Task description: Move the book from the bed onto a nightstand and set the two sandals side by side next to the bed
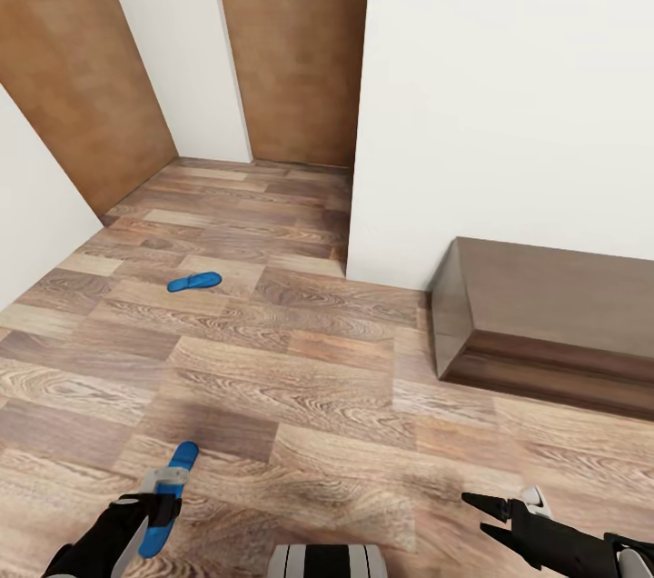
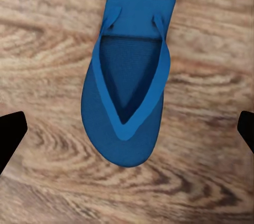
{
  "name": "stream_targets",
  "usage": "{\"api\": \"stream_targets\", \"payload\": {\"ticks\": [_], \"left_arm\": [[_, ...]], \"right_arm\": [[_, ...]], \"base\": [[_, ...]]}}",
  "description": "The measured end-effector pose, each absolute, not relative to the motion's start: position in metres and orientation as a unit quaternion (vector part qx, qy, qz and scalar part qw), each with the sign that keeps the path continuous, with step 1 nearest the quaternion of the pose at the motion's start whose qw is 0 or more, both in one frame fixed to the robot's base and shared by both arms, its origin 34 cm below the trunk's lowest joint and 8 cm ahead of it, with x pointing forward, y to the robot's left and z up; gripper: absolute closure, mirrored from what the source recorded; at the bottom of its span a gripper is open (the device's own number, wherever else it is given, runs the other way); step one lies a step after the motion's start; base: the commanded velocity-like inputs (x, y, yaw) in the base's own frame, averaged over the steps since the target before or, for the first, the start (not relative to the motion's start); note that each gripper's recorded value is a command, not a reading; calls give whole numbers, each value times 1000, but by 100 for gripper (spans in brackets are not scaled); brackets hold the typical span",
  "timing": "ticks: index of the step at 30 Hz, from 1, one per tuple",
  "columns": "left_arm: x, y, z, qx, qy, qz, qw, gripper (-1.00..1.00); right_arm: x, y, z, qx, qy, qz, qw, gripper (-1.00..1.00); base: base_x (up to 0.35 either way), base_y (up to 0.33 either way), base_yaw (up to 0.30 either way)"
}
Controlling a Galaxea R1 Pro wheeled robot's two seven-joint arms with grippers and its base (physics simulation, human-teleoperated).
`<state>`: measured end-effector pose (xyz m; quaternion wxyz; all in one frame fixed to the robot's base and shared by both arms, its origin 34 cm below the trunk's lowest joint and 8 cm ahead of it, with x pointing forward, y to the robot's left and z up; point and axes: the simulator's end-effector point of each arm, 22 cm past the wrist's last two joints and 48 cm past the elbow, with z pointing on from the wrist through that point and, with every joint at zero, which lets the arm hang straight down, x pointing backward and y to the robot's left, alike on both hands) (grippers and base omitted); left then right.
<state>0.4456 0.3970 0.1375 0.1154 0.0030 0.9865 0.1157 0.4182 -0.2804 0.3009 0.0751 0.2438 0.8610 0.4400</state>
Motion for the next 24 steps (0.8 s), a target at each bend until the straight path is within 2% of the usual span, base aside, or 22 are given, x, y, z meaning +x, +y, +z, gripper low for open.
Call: {"api": "stream_targets", "payload": {"ticks": [11, 24], "left_arm": [[446, 396, 138, 3, 987, 115, 116, -100], [444, 393, 135, 2, 987, 113, 113, -100]], "right_arm": [[418, -280, 301, 243, 861, 440, 76, -100], [417, -280, 299, 245, 861, 439, 73, -100]], "base": [[235, 0, 0], [16, 0, 0]]}}
